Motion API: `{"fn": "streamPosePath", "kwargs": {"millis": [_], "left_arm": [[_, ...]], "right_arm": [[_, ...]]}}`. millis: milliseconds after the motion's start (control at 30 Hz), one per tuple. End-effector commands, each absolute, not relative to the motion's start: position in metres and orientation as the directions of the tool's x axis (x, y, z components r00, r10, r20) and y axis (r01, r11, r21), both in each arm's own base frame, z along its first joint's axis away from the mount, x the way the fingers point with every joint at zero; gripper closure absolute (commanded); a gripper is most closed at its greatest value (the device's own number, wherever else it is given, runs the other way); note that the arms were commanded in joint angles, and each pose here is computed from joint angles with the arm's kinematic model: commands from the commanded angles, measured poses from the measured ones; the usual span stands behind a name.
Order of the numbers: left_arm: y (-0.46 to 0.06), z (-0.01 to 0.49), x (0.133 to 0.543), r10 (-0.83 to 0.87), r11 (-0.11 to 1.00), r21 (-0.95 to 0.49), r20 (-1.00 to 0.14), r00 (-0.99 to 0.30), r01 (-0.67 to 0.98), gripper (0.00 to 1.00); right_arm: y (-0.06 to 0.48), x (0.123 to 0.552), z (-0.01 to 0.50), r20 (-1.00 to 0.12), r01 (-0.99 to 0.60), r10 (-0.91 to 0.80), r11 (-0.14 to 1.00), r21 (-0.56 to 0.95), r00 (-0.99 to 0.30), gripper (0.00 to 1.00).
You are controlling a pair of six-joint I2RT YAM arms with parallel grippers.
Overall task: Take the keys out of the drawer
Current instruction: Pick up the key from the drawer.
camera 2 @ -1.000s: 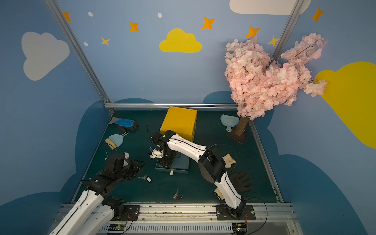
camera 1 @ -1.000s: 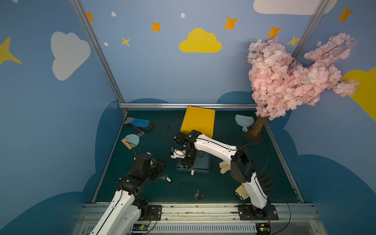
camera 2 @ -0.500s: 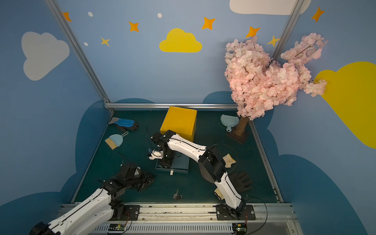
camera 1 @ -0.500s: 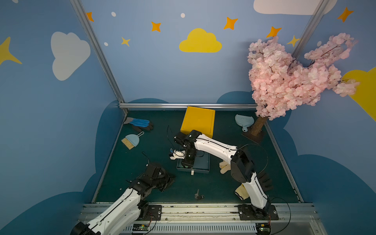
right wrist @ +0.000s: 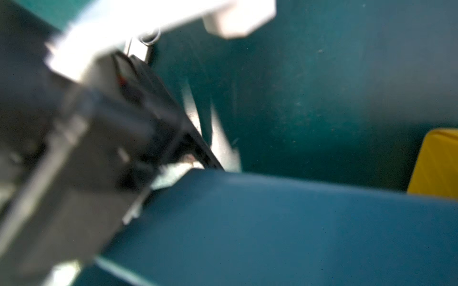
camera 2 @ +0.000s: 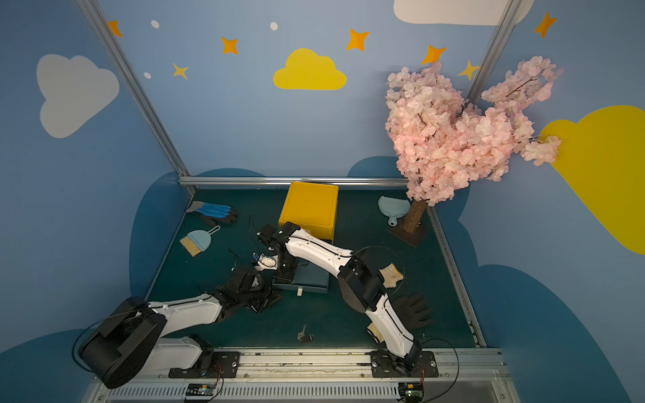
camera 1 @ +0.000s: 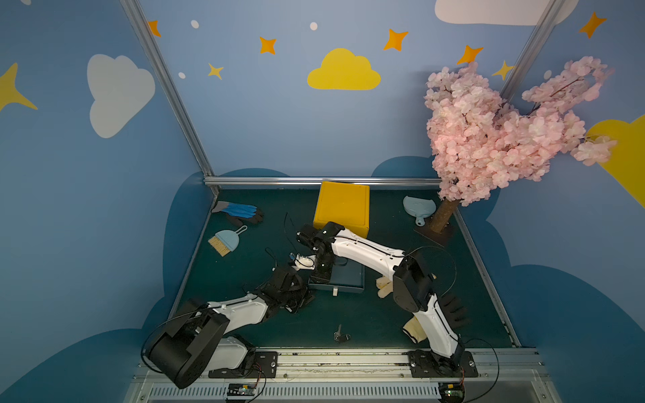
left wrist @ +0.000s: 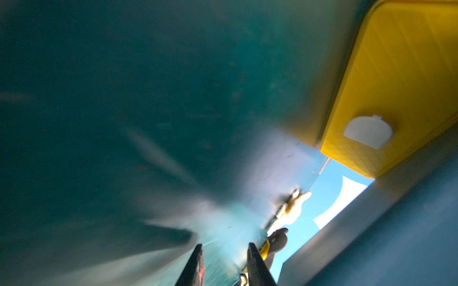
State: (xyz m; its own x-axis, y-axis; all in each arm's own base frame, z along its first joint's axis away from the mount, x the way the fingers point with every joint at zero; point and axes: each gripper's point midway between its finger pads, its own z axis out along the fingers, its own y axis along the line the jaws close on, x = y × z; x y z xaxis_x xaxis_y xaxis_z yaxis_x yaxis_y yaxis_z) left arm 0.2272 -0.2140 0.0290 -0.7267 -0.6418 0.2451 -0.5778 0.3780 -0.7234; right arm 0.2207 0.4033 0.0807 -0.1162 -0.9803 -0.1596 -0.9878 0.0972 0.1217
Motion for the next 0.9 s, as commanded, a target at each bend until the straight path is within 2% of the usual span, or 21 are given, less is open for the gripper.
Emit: {"fn": "streamPosePath", "kwargs": {"millis": [0,100,167,267,567,867], "left_arm": [[-0.226,0.065,0.248,-0.634,0.291,-0.83,0.205,-0.746,-0.476,0.7],[-0.212,0.07,0.244,-0.68,0.291,-0.825,0.177,-0.711,-0.484,0.69],[-0.198,0.076,0.246,-0.725,0.306,-0.826,0.12,-0.679,-0.473,0.69],[-0.183,0.082,0.247,-0.767,0.313,-0.828,0.068,-0.638,-0.465,0.69],[-0.175,0.087,0.254,-0.783,0.304,-0.832,0.061,-0.619,-0.465,0.68],[-0.17,0.082,0.248,-0.78,0.317,-0.813,0.069,-0.622,-0.488,0.68]], "right_arm": [[0.402,0.233,0.074,-0.145,-0.991,-0.983,0.104,0.089,-0.117,0.63],[0.399,0.242,0.076,-0.148,-0.988,-0.977,0.142,0.065,-0.151,0.66],[0.399,0.251,0.079,-0.159,-0.984,-0.971,0.172,0.042,-0.177,0.68],[0.395,0.265,0.086,-0.165,-0.977,-0.963,0.215,-0.002,-0.212,0.77],[0.383,0.282,0.112,-0.228,-0.953,-0.927,0.303,0.013,-0.298,1.0],[0.385,0.269,0.143,-0.27,-0.951,-0.912,0.296,0.09,-0.309,1.0]]}}
